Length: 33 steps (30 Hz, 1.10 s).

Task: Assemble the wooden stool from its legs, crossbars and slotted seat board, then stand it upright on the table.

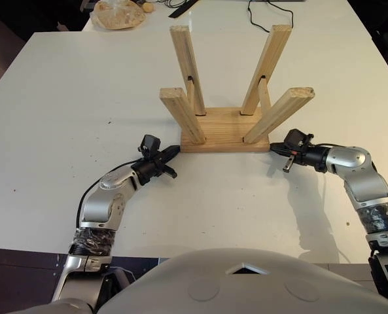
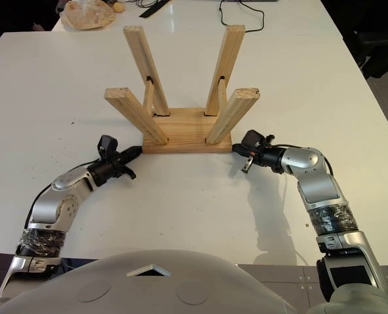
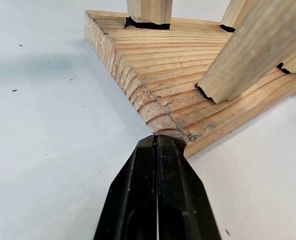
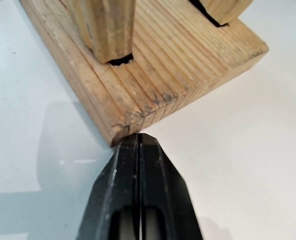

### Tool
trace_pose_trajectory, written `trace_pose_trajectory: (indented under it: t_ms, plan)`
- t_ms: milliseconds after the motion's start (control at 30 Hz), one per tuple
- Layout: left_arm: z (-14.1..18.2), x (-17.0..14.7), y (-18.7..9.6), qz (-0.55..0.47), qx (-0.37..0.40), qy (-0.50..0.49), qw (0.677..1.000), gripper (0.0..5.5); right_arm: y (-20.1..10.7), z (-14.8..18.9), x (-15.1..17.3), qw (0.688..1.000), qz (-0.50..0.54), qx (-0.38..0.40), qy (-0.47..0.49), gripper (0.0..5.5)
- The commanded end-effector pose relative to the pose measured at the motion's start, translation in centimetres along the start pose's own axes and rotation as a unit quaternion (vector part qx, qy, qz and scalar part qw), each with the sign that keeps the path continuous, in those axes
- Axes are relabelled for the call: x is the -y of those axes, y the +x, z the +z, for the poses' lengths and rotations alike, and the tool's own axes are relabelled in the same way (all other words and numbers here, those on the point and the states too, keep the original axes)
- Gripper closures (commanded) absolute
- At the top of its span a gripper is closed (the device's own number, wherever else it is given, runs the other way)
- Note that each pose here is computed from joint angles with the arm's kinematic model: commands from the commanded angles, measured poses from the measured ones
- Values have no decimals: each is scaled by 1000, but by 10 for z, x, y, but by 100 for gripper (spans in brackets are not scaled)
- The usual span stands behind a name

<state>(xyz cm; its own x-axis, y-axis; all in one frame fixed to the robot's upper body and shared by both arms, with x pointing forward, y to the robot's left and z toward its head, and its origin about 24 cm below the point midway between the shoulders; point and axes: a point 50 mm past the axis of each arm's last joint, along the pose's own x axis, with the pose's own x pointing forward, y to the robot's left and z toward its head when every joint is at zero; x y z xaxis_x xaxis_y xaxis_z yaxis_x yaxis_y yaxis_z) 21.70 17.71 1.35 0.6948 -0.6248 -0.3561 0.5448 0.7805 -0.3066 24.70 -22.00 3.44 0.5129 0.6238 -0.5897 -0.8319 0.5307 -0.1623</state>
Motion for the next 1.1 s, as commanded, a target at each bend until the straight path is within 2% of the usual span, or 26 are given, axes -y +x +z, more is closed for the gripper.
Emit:
trace_pose_trajectory:
  t_ms: [33,267,433,733,1100]
  plan:
    - [-27,23,-10,-74,-70,-29,994,548,12,-5,-40,994,107,15,24,550]
    - [-26,37,-67,-116,-120,-14,986,548,-24,9,-83,976,198,77,53,550]
    - [-10,59,-89,-136,-96,-22,986,548,-50,34,-91,966,203,137,86,550]
    - [26,78,-96,-143,-33,-7,989,548,-66,51,-84,967,202,142,65,550]
    - [47,82,-100,-148,1,3,989,548,-74,59,-79,969,191,146,54,550]
